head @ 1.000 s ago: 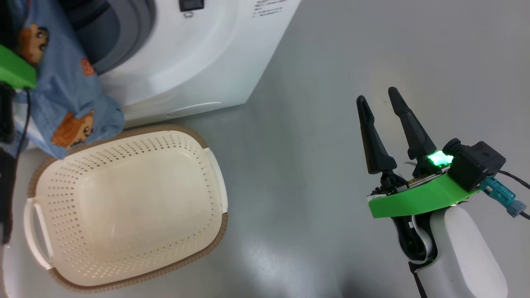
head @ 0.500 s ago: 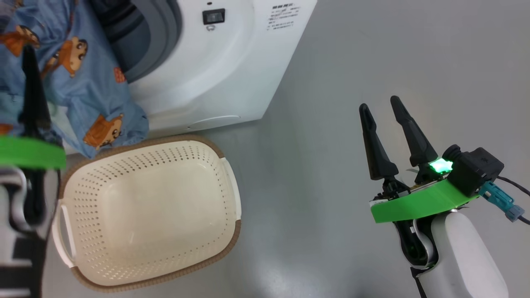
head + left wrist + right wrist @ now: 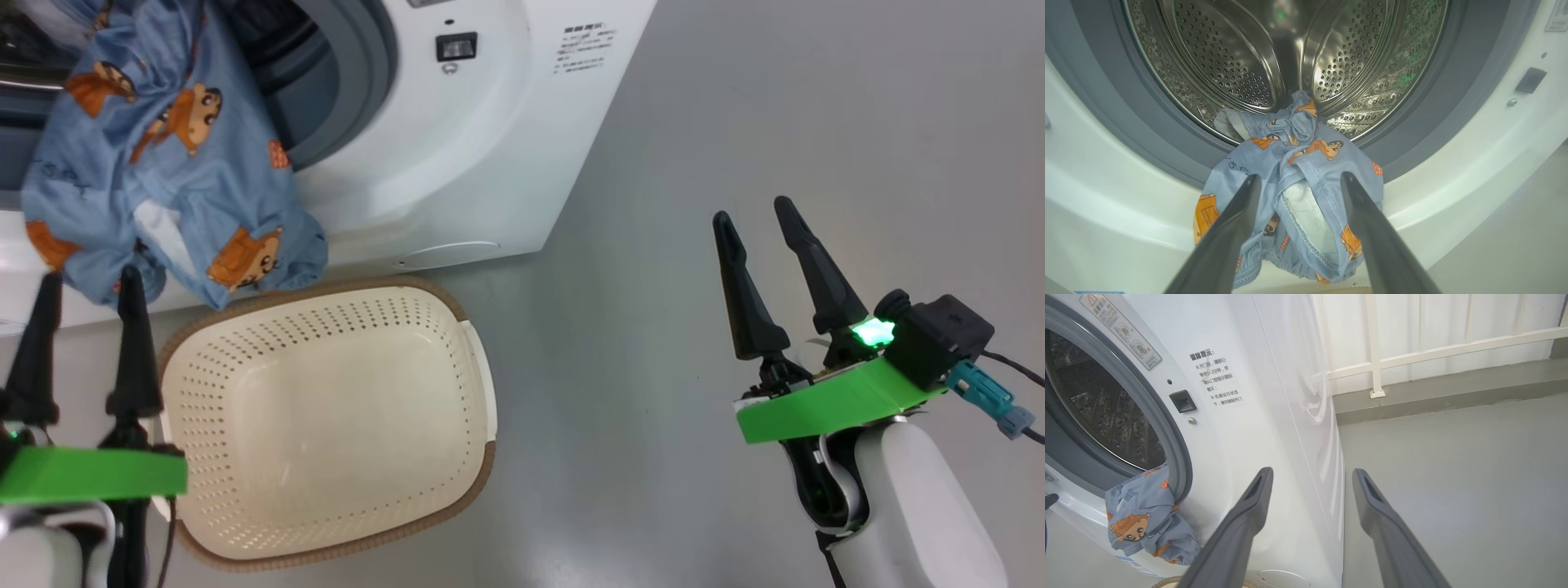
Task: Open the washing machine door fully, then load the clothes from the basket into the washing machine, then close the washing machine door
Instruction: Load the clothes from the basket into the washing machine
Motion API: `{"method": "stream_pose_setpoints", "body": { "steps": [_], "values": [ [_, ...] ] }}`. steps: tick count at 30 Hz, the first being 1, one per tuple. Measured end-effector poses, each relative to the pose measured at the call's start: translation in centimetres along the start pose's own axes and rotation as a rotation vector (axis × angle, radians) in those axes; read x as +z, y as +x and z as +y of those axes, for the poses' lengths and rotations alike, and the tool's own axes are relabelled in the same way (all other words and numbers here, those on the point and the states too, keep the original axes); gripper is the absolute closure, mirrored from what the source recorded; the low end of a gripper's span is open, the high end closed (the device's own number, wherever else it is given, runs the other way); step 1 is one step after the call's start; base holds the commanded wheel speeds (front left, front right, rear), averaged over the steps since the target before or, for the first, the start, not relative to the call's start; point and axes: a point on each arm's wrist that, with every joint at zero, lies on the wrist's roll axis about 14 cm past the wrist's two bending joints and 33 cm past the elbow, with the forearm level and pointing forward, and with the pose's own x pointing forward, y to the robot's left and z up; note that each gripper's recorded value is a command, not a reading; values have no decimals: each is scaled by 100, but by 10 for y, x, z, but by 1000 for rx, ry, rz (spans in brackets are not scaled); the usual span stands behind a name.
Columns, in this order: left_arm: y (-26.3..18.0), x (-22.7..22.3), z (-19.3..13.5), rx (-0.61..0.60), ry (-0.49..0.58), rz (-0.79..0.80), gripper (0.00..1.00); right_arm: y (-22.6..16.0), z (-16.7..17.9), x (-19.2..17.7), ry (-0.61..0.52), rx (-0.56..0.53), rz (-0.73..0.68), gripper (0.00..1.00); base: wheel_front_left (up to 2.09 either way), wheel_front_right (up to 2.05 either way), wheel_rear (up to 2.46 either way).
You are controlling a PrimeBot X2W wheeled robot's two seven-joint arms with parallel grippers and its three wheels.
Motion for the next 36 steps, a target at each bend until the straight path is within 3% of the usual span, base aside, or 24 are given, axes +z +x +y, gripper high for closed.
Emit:
{"method": "stream_pose_setpoints", "body": {
  "steps": [18, 23, 36],
  "values": [
    [-30, -9, -3, 38, -16, 39, 0, -2, 4, 1, -9, 23, 5, 0, 0, 0, 0],
    [-36, -42, -8, 11, -45, 150, 0, -3, 2, -1, -12, 17, 9, 0, 0, 0, 0],
    [-1, -87, -15, -64, -87, 312, 0, -7, -9, -7, -18, -14, 27, 0, 0, 0, 0]
  ]
}}
